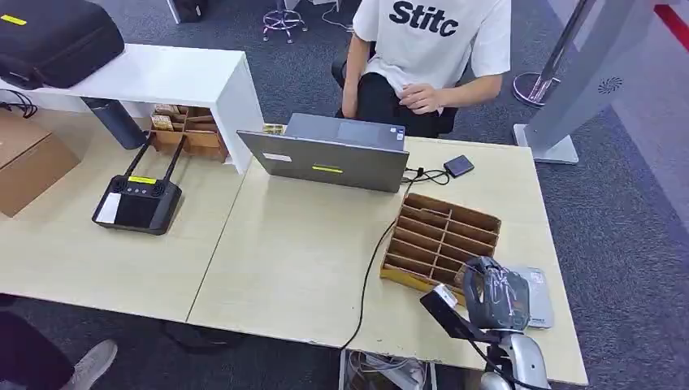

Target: Pass the card to the sensor for recognition and then transmit it.

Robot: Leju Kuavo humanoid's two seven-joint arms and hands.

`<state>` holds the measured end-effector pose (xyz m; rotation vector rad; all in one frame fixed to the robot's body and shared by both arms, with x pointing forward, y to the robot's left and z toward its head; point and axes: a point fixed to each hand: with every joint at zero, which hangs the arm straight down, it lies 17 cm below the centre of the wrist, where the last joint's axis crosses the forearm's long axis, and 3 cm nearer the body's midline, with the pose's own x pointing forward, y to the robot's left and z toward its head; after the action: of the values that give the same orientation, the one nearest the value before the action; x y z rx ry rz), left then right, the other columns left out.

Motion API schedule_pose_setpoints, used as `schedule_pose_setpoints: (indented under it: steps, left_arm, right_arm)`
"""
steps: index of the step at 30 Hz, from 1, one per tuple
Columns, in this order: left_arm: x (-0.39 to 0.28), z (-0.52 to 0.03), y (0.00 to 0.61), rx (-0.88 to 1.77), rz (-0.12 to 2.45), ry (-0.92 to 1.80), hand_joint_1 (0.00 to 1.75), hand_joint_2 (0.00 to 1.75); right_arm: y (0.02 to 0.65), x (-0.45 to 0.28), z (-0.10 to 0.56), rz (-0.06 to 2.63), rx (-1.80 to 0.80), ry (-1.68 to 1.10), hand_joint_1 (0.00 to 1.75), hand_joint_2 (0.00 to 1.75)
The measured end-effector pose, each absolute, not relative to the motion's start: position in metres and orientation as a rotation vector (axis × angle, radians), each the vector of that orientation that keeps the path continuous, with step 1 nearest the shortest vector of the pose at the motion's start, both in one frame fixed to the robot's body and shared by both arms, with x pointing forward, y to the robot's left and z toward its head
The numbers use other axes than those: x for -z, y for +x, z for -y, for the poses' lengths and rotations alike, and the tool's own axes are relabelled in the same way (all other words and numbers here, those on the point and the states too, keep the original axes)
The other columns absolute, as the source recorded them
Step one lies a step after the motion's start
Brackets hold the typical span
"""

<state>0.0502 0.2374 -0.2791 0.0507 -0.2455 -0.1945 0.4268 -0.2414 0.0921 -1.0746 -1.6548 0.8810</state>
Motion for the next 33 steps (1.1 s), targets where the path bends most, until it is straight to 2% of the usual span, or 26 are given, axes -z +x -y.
schedule_pose_setpoints:
  steps: [20, 27, 33]
  left_arm:
    - [0.279, -0.236, 0.05, 0.195, 0.246, 0.044, 0.0, 1.75]
    - [0.278, -0.236, 0.052, 0.198, 0.263, 0.033, 0.0, 1.75]
    - [0.278, -0.235, 0.054, 0.201, 0.272, 0.026, 0.0, 1.75]
  right_arm:
    - [0.428, -0.129, 0.239, 1.756, -0.823, -1.12, 1.75, 1.75]
    - [0.435, -0.233, 0.248, 1.985, -0.678, -1.27, 1.75, 1.75]
    - [0.452, -0.311, 0.255, 2.124, -0.544, -1.238, 1.75, 1.75]
